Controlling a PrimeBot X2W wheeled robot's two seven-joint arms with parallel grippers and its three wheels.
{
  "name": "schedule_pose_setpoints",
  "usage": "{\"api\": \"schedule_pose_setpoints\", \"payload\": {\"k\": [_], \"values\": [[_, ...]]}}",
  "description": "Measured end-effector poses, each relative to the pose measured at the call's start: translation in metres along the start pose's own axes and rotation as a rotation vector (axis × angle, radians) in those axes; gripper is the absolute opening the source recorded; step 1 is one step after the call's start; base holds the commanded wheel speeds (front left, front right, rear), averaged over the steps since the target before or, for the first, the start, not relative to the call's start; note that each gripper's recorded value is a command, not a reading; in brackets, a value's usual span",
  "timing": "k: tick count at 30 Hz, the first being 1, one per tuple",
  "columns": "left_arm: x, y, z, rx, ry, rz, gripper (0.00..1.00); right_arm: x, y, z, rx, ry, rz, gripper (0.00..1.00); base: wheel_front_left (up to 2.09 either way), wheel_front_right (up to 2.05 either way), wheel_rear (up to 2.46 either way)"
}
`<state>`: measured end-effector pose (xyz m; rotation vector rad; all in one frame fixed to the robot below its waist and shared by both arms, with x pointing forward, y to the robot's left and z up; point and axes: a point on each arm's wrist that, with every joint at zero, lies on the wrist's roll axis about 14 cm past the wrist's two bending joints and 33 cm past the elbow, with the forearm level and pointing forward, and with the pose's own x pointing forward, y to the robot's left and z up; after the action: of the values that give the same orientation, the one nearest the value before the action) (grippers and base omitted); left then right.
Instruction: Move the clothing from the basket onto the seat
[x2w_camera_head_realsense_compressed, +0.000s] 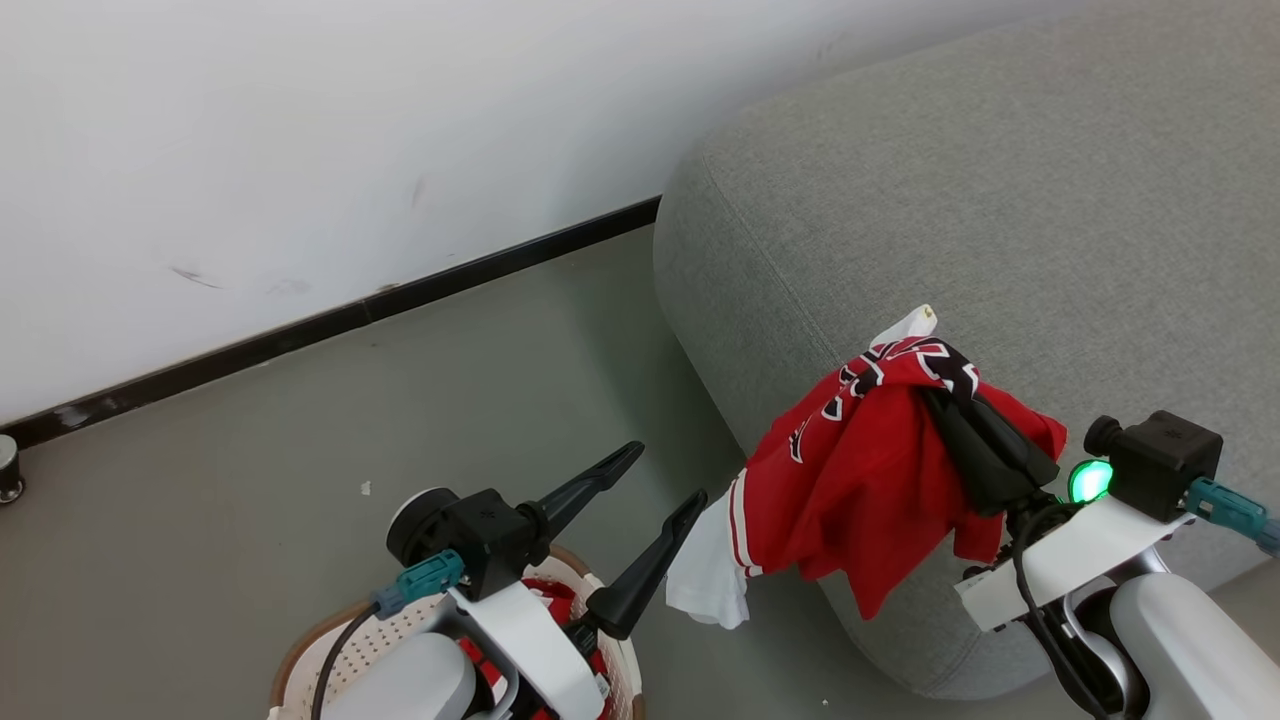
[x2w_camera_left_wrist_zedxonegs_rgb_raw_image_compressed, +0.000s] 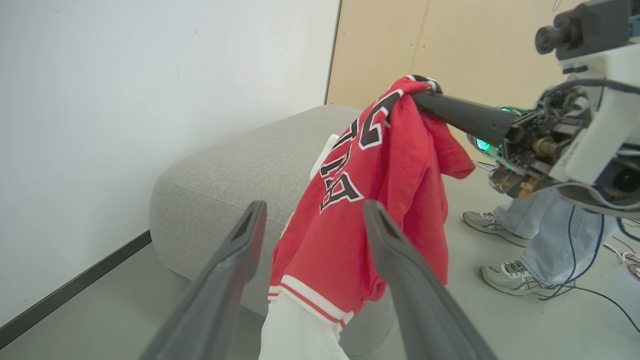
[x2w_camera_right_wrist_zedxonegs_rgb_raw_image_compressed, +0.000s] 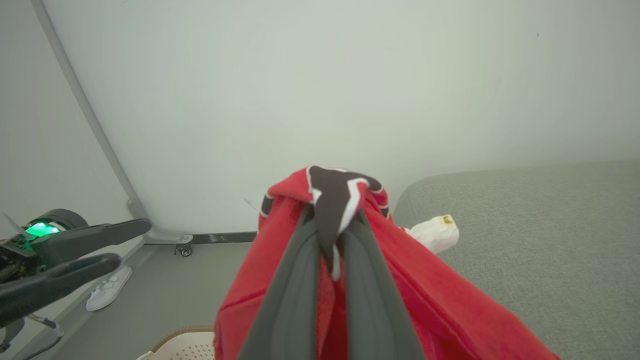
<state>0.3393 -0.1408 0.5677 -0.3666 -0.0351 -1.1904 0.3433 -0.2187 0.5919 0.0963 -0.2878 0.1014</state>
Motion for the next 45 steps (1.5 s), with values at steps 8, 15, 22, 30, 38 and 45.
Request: {"api": "schedule_pose_setpoints", "payload": {"k": [8, 15, 22, 30, 38, 45], "values": [[0.000, 0.007, -0.001, -0.008, -0.001, 0.014, 1.00, 0.014, -0.010, 0.017, -0.047, -0.041, 0.002, 0.00, 0.00, 0.00, 0.00], [-0.006, 0.024, -0.002, -0.002, 0.001, 0.057, 1.00, 0.030, -0.026, 0.035, -0.083, -0.092, -0.020, 0.00, 0.00, 0.00, 0.00], [-0.006, 0.024, -0.001, -0.021, -0.013, 0.049, 1.00, 0.049, -0.033, 0.053, -0.112, -0.146, -0.019, 0.00, 0.00, 0.00, 0.00], [-0.005, 0.026, -0.001, -0.042, -0.025, 0.037, 1.00, 0.065, -0.065, 0.059, -0.174, -0.145, -0.068, 0.00, 0.00, 0.00, 0.00], [-0.006, 0.036, -0.007, -0.063, -0.009, 0.042, 1.00, 0.082, -0.095, 0.050, -0.199, -0.112, -0.125, 0.00, 0.00, 0.00, 0.00], [-0.008, 0.049, -0.011, -0.064, 0.004, 0.048, 1.00, 0.095, -0.121, 0.032, -0.200, -0.065, -0.182, 0.00, 0.00, 0.00, 0.00]]}}
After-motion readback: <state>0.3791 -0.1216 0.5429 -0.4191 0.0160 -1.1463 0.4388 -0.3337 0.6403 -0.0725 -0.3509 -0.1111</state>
